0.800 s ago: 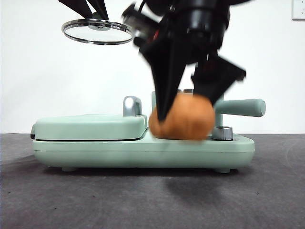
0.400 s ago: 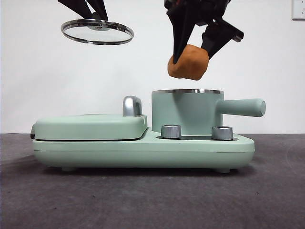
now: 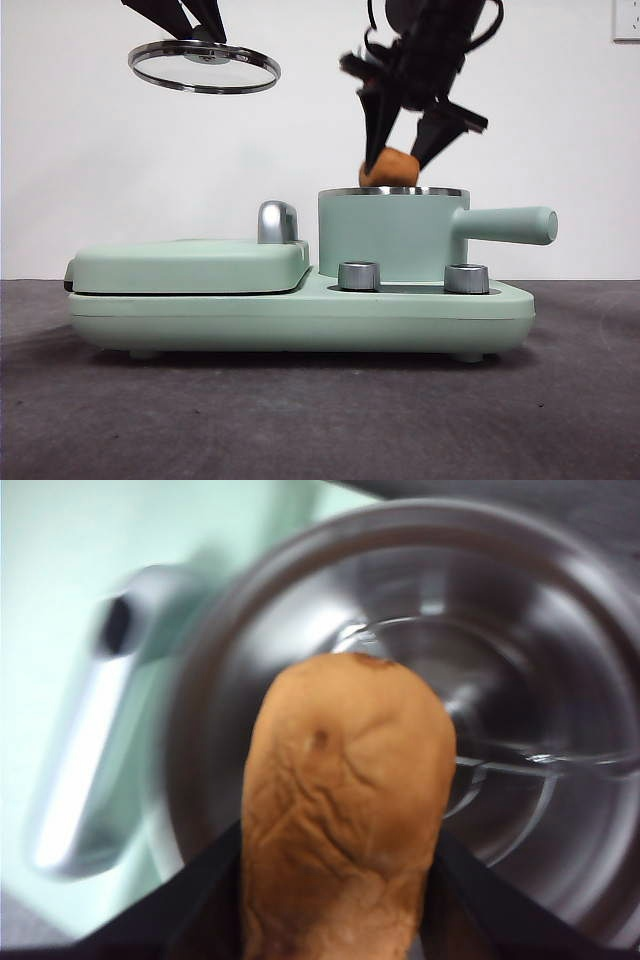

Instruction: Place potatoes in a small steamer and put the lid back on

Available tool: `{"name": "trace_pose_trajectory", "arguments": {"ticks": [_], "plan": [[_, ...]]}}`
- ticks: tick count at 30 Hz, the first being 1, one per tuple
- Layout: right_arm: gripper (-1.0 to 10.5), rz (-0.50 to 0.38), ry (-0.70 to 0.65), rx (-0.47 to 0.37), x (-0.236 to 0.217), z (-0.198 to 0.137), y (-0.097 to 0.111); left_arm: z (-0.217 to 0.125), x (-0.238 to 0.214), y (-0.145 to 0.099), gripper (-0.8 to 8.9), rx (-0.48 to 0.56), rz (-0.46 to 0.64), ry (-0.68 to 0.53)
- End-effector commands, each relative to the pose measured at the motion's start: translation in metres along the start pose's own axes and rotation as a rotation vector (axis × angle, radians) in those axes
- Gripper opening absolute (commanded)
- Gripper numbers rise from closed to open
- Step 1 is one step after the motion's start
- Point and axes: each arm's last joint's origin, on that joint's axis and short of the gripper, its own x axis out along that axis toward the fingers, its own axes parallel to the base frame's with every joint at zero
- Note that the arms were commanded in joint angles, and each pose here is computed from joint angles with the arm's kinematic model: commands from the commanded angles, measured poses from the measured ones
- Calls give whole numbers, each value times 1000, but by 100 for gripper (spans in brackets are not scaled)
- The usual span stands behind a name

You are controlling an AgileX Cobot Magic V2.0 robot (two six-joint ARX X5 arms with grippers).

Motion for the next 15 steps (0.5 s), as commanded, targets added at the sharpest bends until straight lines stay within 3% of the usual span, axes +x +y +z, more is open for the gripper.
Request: {"name": "trace_pose_trajectory", "arguments": {"ticks": [1,8,13,15], "plan": [[93,-3,17,27,16,7,-6,11,-9,-2,24,16,-3,-65],[95,-10,33,33,28,9,-11,11,-9,-2,24,16,-4,-66],[304,-14,48,27,29,8,-11,11,-9,-2,24,16,-4,-66],[333,-14,47,20,29,8,-11,11,-9,-2,24,16,-4,-66]]}}
